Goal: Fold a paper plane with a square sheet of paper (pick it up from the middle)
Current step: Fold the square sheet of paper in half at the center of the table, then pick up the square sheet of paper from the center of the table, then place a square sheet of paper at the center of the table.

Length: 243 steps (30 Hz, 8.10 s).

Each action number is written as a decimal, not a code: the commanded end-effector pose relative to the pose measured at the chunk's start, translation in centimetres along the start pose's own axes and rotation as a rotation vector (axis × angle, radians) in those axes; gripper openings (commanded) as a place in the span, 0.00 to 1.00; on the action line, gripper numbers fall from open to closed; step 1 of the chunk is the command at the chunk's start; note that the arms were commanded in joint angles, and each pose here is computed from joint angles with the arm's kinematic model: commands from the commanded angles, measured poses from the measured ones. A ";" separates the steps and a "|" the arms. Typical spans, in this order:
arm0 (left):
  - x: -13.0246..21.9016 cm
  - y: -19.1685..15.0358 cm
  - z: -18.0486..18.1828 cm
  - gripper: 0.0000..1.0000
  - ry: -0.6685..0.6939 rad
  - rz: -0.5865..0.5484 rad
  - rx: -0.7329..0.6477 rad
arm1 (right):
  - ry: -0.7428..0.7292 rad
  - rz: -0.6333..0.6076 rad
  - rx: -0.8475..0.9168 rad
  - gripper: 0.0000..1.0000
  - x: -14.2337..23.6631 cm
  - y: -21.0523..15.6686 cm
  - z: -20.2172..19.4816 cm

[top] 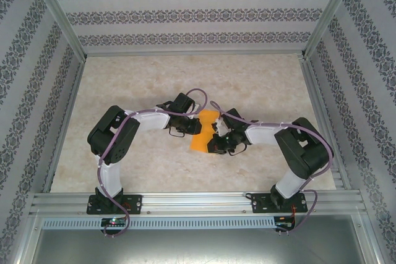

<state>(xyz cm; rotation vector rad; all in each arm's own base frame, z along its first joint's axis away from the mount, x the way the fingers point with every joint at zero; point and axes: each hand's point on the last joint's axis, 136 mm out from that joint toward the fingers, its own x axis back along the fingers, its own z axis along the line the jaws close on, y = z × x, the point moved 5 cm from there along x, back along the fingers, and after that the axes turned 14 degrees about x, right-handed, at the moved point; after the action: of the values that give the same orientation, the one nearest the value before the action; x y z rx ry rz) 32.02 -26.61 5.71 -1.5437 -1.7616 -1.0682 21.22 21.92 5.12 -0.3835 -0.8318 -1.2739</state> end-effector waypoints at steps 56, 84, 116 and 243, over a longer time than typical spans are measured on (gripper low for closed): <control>-0.8 -4.2 5.0 0.17 0.170 0.167 0.087 | -0.087 -0.293 -0.153 0.38 6.7 6.9 -3.4; -1.0 -4.3 5.1 0.17 0.161 0.170 0.083 | -0.062 -0.263 -0.138 0.43 4.1 13.1 -6.2; 1.2 -2.8 2.1 0.30 0.016 0.118 0.092 | 0.094 -0.258 -0.049 0.22 3.1 11.8 -2.7; 3.5 -1.8 0.0 0.11 -0.206 0.120 0.314 | -0.075 -0.231 0.018 0.33 5.6 13.5 -4.8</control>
<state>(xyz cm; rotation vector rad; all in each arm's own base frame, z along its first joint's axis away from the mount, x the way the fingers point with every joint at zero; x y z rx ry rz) 29.31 -24.12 7.98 -1.5612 -1.8395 -0.5591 35.71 19.84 8.52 -0.2826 -0.8734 -1.5133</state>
